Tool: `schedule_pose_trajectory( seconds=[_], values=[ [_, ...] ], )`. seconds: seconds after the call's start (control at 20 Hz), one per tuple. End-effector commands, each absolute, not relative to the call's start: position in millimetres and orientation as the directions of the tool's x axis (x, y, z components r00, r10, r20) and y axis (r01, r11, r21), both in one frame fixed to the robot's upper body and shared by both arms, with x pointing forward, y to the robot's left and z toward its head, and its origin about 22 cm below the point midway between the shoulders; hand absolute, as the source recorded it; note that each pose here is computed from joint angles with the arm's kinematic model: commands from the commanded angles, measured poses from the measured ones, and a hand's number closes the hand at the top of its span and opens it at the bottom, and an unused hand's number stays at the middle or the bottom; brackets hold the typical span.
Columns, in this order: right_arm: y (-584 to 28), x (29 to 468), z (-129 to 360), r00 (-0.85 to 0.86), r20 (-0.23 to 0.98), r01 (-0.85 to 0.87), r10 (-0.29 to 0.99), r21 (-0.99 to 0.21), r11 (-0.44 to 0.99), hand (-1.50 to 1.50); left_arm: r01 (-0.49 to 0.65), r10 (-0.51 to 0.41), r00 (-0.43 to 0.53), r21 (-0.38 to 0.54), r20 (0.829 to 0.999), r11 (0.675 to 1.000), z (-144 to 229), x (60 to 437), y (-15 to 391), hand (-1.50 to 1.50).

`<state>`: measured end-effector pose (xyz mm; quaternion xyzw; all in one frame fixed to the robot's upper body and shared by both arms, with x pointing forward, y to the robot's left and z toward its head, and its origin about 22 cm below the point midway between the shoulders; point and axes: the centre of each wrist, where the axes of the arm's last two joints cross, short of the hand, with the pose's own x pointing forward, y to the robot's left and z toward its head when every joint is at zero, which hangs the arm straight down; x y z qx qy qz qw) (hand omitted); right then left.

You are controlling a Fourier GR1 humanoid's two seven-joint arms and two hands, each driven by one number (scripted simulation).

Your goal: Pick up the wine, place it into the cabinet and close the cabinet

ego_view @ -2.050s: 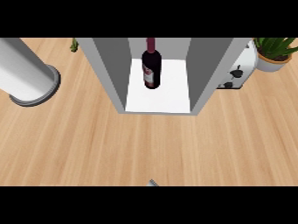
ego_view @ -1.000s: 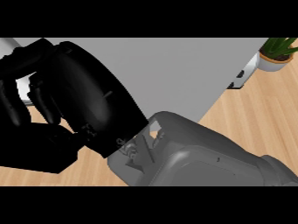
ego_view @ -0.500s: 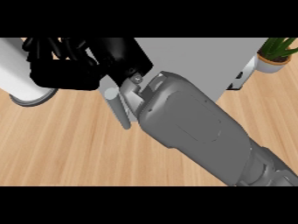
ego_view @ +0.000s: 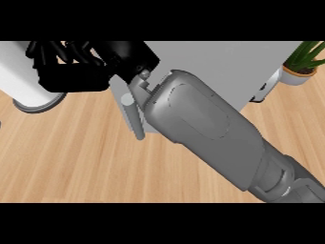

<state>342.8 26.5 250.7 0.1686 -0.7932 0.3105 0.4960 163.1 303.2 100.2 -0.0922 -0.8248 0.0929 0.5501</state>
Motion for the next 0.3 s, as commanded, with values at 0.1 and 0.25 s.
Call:
schedule_pose_trajectory(
  seconds=[0.1, 0.25],
  values=[
    [-32.7, 396.7, 229.3, -0.395, 0.898, -0.376, 0.193, -0.350, 0.858, 1.50, 0.039, 0.240, -0.388, -0.244, 0.890, 0.969, 99.0, 165.5, 306.6, -1.50],
    [-35.8, 402.5, 225.7, -0.388, 0.902, -0.390, 0.192, -0.349, 0.852, 1.50, 0.056, 0.265, -0.404, -0.266, 0.875, 0.962, 107.5, 168.1, 297.7, -1.50]
  ],
)
